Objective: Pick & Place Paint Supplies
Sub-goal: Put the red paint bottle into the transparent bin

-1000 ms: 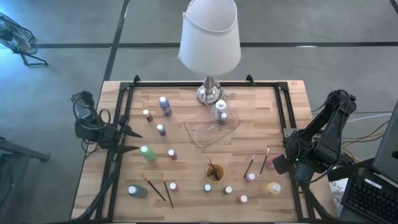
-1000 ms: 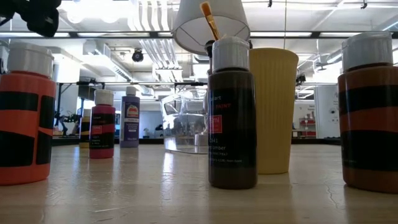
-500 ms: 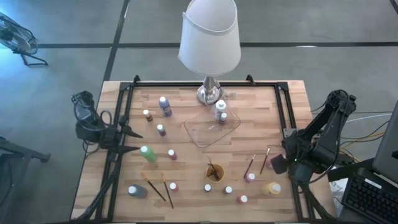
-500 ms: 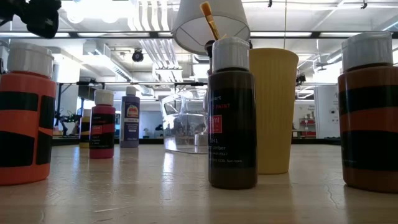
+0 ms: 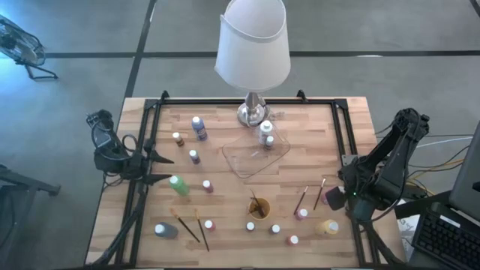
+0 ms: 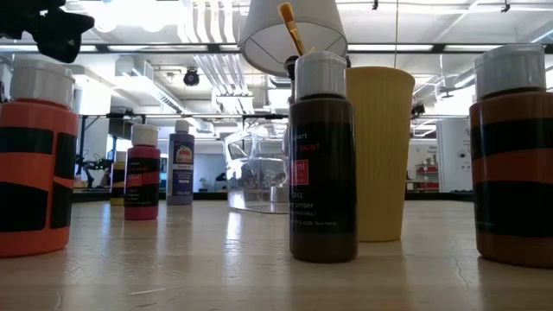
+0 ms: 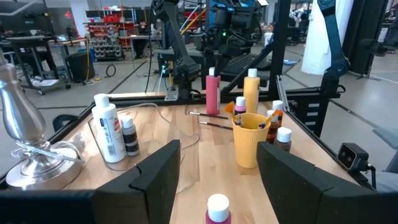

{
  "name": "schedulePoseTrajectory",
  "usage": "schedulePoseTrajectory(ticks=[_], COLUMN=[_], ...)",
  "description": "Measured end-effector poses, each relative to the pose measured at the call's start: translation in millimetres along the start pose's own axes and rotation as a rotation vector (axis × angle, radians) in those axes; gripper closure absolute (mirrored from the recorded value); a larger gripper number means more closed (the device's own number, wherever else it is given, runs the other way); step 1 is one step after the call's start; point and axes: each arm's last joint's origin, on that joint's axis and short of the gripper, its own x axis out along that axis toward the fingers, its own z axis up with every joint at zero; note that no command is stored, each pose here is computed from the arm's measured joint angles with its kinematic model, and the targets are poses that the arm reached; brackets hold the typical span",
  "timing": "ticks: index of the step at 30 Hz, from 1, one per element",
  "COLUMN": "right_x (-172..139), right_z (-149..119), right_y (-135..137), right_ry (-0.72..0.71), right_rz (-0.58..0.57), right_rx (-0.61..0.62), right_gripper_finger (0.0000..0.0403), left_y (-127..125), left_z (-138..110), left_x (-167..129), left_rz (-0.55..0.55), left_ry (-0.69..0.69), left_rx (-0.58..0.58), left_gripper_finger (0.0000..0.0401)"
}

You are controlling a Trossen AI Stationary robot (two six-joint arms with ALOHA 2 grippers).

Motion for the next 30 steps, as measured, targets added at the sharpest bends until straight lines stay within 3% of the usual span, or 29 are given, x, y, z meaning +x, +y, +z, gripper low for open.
schedulePoseTrajectory(ticks=[30], right_x=[-3.9], right_z=[-0.8], right_y=[2.3], right_ry=[0.027], right_rz=[0.025], right_rx=[-0.023], right_gripper_finger=[0.0261], left_y=[0.0], left_z=[0.0], left_x=[0.0], left_rz=[0.000], left_ry=[0.000], left_rx=[-0.001], left_gripper_finger=[0.0183])
